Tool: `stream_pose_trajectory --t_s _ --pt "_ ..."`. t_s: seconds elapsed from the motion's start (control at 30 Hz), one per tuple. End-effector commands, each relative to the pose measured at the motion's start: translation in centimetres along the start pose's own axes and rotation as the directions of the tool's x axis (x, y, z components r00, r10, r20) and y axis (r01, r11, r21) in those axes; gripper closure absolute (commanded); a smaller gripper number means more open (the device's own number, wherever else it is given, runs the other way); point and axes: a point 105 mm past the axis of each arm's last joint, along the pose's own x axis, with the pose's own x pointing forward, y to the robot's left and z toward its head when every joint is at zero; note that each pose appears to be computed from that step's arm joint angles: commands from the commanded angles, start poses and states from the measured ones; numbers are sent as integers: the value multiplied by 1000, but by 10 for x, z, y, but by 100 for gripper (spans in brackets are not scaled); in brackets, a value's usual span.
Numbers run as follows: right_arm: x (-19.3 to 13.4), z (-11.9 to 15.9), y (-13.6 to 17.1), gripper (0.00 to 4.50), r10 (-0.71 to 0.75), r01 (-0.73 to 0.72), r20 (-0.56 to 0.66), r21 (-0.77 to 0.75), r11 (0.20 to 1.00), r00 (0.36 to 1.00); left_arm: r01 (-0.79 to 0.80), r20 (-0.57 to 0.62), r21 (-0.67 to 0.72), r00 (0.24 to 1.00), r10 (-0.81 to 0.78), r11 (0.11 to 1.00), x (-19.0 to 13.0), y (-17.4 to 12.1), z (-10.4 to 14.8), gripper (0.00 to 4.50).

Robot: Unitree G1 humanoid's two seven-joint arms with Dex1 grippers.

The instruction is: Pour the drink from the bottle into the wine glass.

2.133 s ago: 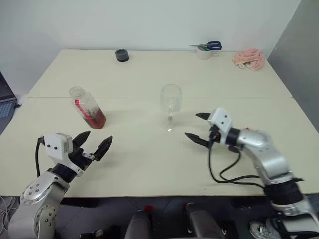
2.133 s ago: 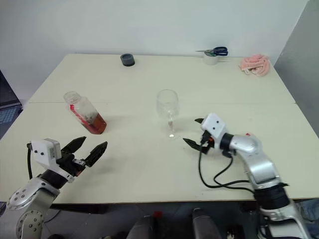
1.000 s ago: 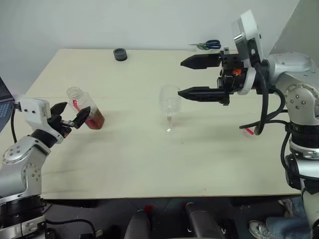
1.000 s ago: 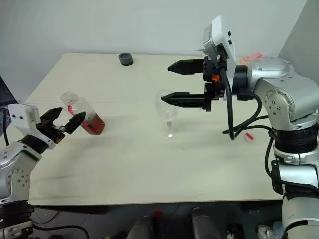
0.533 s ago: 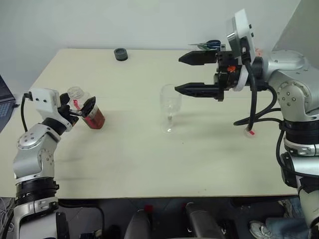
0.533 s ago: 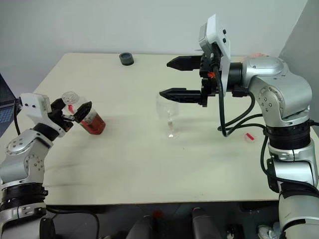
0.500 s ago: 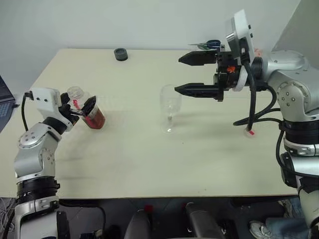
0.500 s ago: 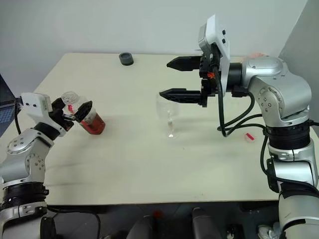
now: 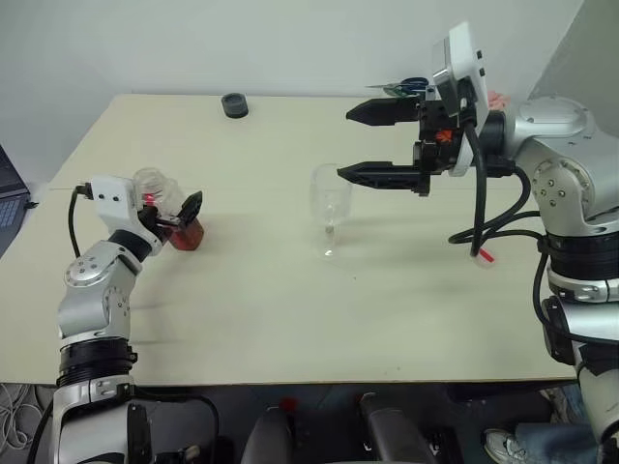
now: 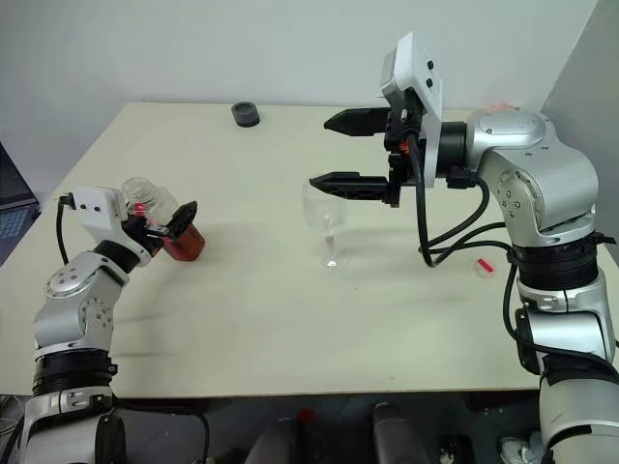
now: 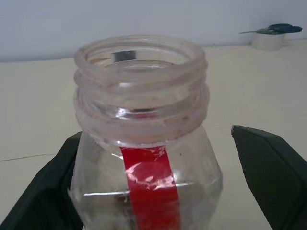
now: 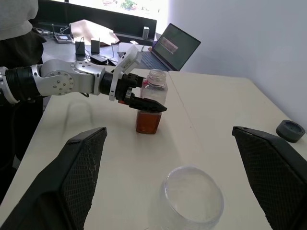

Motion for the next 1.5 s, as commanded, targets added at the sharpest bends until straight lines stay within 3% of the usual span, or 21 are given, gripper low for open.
stream_pose_trajectory --t_s 0.03,0.77,1.03,1.17,1.23,1.33,1.5 --pt "0 11 1 3 -1 2 18 -58 998 1000 -19 79 25 997 17 999 -8 0 20 0" --pt "3 9 3 3 6 -5 12 -72 997 1000 -85 154 28 985 80 996 -8 -3 26 0" --pt "1 8 2 0 -5 5 6 -71 997 1000 -93 170 22 982 88 995 -1 -1 27 234" --pt "-5 9 1 0 -37 39 33 -53 998 999 -96 172 23 981 91 995 -3 4 29 235" --pt "-16 11 -5 0 -117 125 111 -71 990 987 -39 192 69 981 25 997 2 -7 43 235" --pt "-44 -5 -10 0 -256 262 106 -38 964 961 136 209 259 959 -193 956 18 -54 76 235" --pt "-87 -24 29 0 -346 337 102 96 937 933 216 293 441 883 -367 871 45 -98 147 235"
